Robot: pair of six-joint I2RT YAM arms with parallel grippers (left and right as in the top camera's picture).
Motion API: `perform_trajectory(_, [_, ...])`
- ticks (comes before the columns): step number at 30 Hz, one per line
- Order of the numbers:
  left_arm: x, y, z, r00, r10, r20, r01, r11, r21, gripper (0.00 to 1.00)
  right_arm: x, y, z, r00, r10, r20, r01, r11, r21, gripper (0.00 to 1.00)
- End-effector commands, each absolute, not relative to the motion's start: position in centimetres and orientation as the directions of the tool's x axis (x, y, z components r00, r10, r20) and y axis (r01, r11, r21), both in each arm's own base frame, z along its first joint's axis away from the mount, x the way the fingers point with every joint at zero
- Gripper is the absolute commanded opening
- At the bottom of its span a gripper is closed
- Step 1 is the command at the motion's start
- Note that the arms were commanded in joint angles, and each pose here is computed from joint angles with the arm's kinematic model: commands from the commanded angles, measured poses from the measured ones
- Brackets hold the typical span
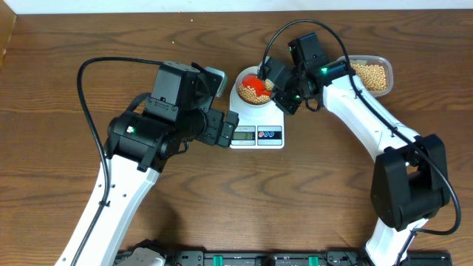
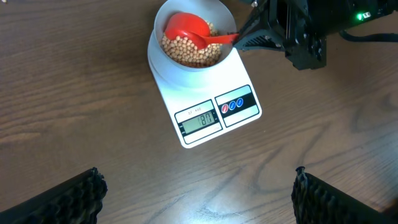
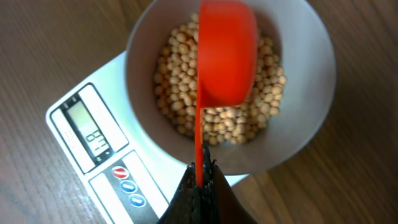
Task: Scoop item into bowl and weigh 50g on scale
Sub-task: 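Lift the scoop and tip a few soybeans back into the bowl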
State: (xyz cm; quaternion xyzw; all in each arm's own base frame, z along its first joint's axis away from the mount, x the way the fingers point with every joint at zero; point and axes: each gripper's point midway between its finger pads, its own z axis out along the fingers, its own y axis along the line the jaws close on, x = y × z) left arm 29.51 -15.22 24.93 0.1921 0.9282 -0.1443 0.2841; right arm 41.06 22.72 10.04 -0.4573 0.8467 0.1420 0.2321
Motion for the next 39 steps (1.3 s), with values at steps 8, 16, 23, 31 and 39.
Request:
perform_trajectory(8, [29.8, -15.0, 25.0, -0.758, 0.286, -0.587, 0.443, 0.885, -0.141, 0.98, 41.1, 23.4, 10.3, -0.472, -0.690, -0.549, -0.847, 0.528, 0.065, 0.01])
perform_trajectory(16, [29.8, -15.0, 25.0, -0.757, 0.286, -0.587, 0.444, 0.885, -0.141, 0.98, 41.9, 22.9, 11.6, -0.506, -0.633, -0.586, -0.824, 0.555, 0.111, 0.01])
perform_trajectory(23, [29.8, -15.0, 25.0, -0.758, 0.286, -0.587, 0.443, 0.885, -0.141, 0.98, 42.5, 21.9, 12.2, -0.524, -0.609, -0.596, -0.807, 0.579, 0.118, 0.01])
perform_trajectory(31, [29.8, -15.0, 25.0, -0.758, 0.286, -0.587, 0.443, 0.885, -0.141, 0.98, 43.1, 21.4, 12.7, -0.521, -0.593, -0.614, -0.803, 0.585, 0.115, 0.01])
perform_trajectory(39, [29.8, -15.0, 25.0, -0.758, 0.286, -0.587, 0.443, 0.885, -0.141, 0.98, 43.2, 21.5, 12.8, -0.517, -0.593, -0.618, -0.804, 0.585, 0.111, 0.01])
